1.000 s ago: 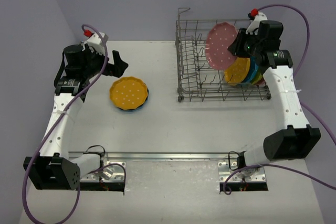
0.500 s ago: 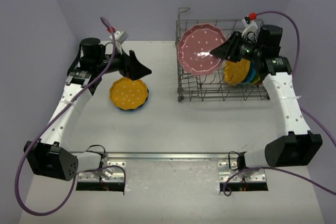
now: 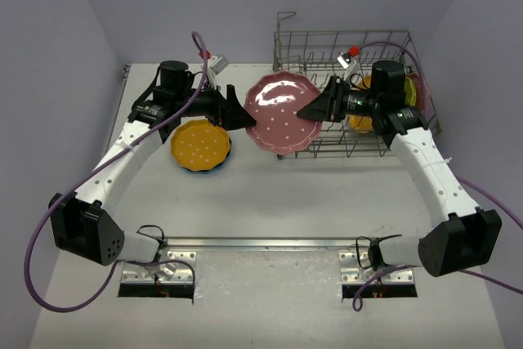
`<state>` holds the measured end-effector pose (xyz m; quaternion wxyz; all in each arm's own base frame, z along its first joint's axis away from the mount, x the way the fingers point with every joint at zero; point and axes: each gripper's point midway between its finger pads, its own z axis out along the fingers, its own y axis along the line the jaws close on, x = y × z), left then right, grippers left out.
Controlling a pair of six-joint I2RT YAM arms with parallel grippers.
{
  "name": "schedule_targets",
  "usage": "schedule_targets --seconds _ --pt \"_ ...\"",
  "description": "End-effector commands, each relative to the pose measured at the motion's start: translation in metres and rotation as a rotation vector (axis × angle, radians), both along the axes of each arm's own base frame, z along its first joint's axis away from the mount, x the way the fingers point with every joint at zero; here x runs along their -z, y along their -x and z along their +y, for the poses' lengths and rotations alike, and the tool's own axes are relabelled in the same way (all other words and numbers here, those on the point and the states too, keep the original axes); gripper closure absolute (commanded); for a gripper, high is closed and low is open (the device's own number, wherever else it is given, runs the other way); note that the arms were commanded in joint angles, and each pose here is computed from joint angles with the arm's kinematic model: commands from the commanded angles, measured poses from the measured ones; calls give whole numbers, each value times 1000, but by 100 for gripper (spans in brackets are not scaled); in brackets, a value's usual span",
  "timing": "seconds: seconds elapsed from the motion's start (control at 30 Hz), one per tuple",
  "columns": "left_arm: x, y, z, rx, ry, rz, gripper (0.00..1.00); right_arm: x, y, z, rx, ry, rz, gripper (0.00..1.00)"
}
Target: Unload the plates from the dish rack
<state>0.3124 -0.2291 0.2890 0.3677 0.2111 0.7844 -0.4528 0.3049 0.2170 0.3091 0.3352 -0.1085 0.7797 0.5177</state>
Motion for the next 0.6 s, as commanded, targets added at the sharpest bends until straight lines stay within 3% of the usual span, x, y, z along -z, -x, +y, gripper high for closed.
schedule_targets --seconds 0.0,0.13,0.37,0.57 --pt "-23 -6 -10 20 43 -41 18 -53 25 16 -134 -102 -201 100" --pt "-28 -1 -16 74 80 -41 30 -45 26 20 -141 -85 -195 100" --pt "-33 23 -24 183 182 12 35 -36 22 26 -140 -74 -175 100" --pt "-30 25 -22 199 198 25 73 -38 17 28 -134 -74 -171 100"
